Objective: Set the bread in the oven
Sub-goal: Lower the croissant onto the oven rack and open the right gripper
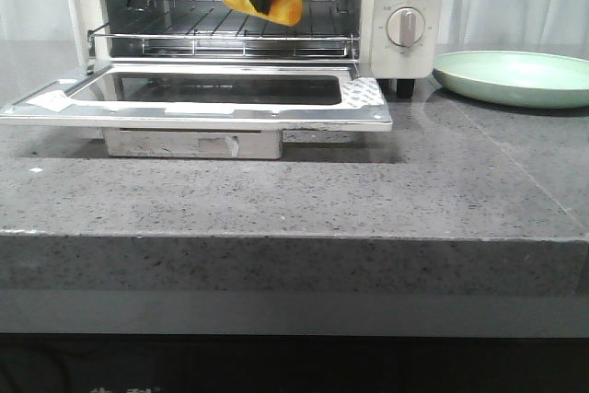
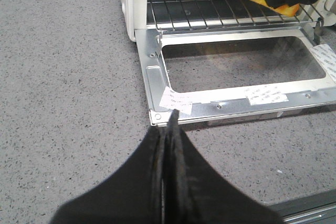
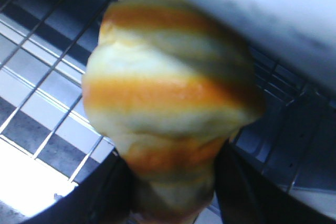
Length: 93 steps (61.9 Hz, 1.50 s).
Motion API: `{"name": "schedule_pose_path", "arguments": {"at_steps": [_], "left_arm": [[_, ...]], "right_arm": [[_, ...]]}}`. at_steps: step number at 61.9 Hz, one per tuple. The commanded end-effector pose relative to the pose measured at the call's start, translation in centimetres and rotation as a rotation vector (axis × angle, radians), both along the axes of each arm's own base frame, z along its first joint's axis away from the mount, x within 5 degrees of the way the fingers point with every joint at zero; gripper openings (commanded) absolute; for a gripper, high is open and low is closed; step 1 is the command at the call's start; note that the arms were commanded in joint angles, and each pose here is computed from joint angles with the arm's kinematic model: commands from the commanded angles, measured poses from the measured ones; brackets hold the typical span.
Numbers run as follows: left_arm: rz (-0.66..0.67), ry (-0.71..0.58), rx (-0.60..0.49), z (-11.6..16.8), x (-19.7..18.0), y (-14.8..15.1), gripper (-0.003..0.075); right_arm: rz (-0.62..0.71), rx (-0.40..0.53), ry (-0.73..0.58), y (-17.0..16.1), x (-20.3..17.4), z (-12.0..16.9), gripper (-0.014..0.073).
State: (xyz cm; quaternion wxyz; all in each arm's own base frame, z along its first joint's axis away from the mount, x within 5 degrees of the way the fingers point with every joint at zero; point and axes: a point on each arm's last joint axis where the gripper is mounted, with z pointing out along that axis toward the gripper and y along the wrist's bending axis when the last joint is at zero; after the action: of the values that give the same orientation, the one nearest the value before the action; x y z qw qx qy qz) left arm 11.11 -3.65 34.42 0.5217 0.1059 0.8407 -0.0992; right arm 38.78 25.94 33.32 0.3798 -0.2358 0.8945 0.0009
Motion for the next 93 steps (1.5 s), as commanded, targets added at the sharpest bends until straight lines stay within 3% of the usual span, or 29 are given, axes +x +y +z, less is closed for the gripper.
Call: {"name": "schedule_pose_path", "arguments": {"at_steps": [1, 19, 24, 29, 36, 70, 93], "left_arm": [[0.002, -0.092, -0.044, 1.5, 0.1, -0.1, -0.0018], [0.002, -0.092, -0.044, 1.5, 0.1, -0.1, -0.0018], [0.002, -0.092, -0.044, 1.5, 0.1, -0.1, -0.0018], [0.002, -0.092, -0.044, 1.5, 0.1, -0.1, -0.0018], [0.002, -0.092, -0.044, 1.5, 0.1, -0.1, -0.0018], [0.002, -0.092, -0.044, 1.5, 0.1, -0.1, -0.0018], [0.002, -0.092, -0.044, 1.5, 0.1, -0.1, -0.0018]], "right_arm": [[0.011, 0.025, -0.156, -0.7, -0.1, 3.7, 0.0133], [0.002, -0.013, -0.133, -0.7, 0.0, 3.1, 0.0146], [0.003, -0.011, -0.135, -0.7, -0.1, 3.1, 0.0248], [0.005, -0.005, -0.136, -0.7, -0.1, 3.2, 0.0443], [0.003, -0.002, -0.128, -0.7, -0.1, 3.2, 0.0618], [0.003, 0.077, -0.077, -2.6, -4.0, 6.1, 0.0594], [-0.008, 0.102, -0.09, -8.6, -10.2, 6.9, 0.0594]]}}
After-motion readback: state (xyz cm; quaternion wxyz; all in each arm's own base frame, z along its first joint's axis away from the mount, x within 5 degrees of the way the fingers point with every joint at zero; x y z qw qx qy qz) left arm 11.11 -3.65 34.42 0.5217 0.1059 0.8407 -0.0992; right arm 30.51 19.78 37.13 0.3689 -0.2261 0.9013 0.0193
